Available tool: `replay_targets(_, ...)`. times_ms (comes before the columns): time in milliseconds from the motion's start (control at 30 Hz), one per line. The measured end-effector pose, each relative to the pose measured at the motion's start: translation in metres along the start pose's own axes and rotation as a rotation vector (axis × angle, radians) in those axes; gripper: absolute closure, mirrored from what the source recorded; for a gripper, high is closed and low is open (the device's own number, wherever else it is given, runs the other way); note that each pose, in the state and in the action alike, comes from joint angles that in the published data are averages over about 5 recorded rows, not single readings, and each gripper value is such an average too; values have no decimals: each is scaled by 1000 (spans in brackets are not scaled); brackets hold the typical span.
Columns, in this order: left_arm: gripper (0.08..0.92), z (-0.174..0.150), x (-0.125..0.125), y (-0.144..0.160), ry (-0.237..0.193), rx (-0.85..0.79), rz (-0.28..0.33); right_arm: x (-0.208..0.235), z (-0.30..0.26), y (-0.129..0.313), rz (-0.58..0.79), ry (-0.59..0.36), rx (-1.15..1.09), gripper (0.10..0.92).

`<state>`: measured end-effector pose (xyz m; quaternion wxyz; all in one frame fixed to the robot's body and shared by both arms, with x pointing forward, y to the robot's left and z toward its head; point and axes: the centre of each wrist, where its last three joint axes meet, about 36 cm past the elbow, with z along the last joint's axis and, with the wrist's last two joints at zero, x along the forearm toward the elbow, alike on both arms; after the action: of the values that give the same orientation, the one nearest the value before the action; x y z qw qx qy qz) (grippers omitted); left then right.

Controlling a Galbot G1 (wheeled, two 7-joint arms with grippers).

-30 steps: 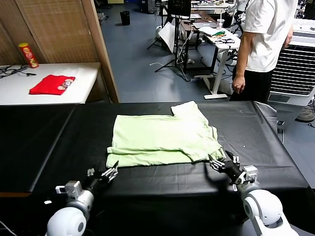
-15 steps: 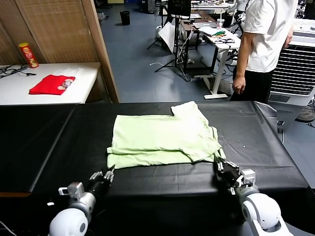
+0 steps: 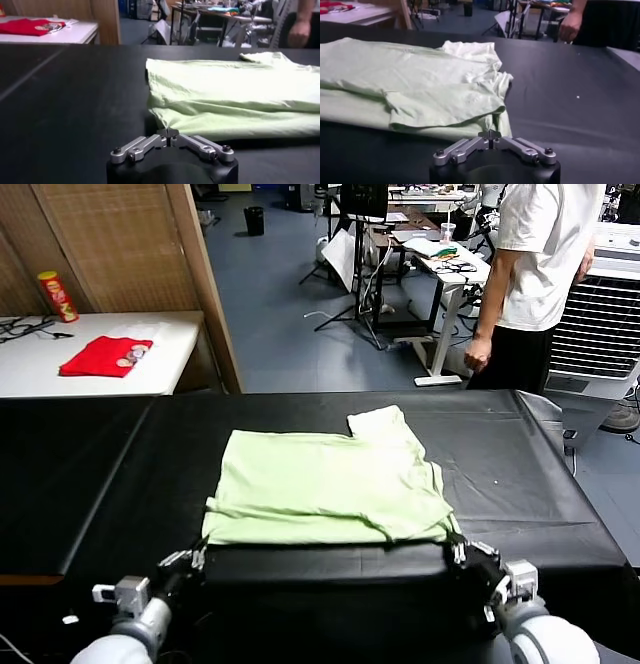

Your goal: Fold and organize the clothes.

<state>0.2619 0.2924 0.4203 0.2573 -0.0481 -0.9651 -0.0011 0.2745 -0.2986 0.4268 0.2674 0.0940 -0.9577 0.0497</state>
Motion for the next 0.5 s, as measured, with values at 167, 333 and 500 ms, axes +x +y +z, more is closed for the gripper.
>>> replay_targets(167,822,4,18,-4,42,2,-8,11,-6,2,-8,4,4,562)
replay_targets(333,560,0,32,-9,57,10,-23,23,-27,-1,-16,-38,-3,313)
replay_targets(500,302,-15,39,-10,16,5,-29,10,-53,-16,10,-139,-4,229)
